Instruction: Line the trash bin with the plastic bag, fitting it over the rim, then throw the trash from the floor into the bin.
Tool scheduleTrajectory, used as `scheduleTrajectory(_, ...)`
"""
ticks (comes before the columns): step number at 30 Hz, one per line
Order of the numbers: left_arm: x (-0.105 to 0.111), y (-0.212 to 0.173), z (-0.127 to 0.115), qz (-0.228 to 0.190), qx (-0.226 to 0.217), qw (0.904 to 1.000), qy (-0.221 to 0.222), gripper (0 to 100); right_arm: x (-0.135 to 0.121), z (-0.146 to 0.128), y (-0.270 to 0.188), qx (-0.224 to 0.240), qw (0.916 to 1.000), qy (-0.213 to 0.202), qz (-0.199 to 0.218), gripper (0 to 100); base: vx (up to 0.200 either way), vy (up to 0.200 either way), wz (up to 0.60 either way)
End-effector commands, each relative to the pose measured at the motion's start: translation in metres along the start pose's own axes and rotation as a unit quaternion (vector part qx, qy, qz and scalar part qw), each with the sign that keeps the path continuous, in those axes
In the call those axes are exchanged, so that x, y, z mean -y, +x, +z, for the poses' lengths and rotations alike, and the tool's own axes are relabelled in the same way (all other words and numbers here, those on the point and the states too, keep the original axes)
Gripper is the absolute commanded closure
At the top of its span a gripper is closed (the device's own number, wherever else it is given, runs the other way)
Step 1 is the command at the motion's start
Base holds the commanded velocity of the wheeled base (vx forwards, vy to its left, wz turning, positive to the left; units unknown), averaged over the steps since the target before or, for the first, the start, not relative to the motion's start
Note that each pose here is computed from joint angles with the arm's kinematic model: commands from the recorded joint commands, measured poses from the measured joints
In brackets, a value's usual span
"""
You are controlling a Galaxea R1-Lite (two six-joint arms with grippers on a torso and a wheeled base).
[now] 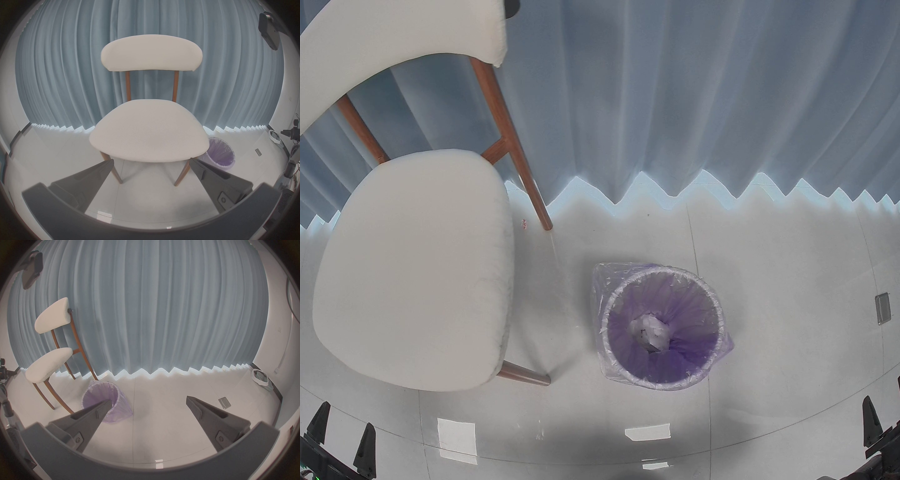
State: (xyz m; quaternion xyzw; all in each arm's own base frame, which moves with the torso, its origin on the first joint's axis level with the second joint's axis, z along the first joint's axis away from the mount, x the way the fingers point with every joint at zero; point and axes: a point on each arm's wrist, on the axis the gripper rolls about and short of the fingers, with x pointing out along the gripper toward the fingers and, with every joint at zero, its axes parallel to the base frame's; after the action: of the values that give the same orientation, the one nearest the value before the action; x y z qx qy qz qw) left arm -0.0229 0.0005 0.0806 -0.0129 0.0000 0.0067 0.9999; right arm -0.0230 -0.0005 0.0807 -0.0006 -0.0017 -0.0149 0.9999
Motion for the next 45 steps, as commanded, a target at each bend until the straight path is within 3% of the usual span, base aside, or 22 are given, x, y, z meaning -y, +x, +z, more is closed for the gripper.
scheduleTrajectory(1,-0.0001,0.0,-0.0044,0.0,0.0,1.0,0.0,0,0.0,-0.0052,0.0003,-0.002,1.0,0.0,0.0,0,0.0,0.0,0.0)
scheduleTrajectory(7,-0.0001,0.0,-0.0044,-0.001,0.0,1.0,-0.001,0,0.0,-0.0052,0.0003,-0.002,1.0,0.0,0.0,0,0.0,0.0,0.0)
scheduleTrajectory(25,-0.0001,0.0,-0.0044,0.001,0.0,1.0,-0.001,0,0.0,-0.0052,0.0002,-0.002,1.0,0.0,0.0,0,0.0,-0.2,0.0)
scheduleTrajectory(37,-0.0001,0.0,-0.0044,-0.001,0.0,1.0,-0.004,0,0.0,-0.0052,0.0002,-0.002,1.0,0.0,0.0,0,0.0,0.0,0.0)
scheduleTrajectory(45,-0.0001,0.0,-0.0044,-0.001,0.0,1.0,-0.003,0,0.0,-0.0052,0.0002,-0.002,1.0,0.0,0.0,0,-0.2,0.0,0.0)
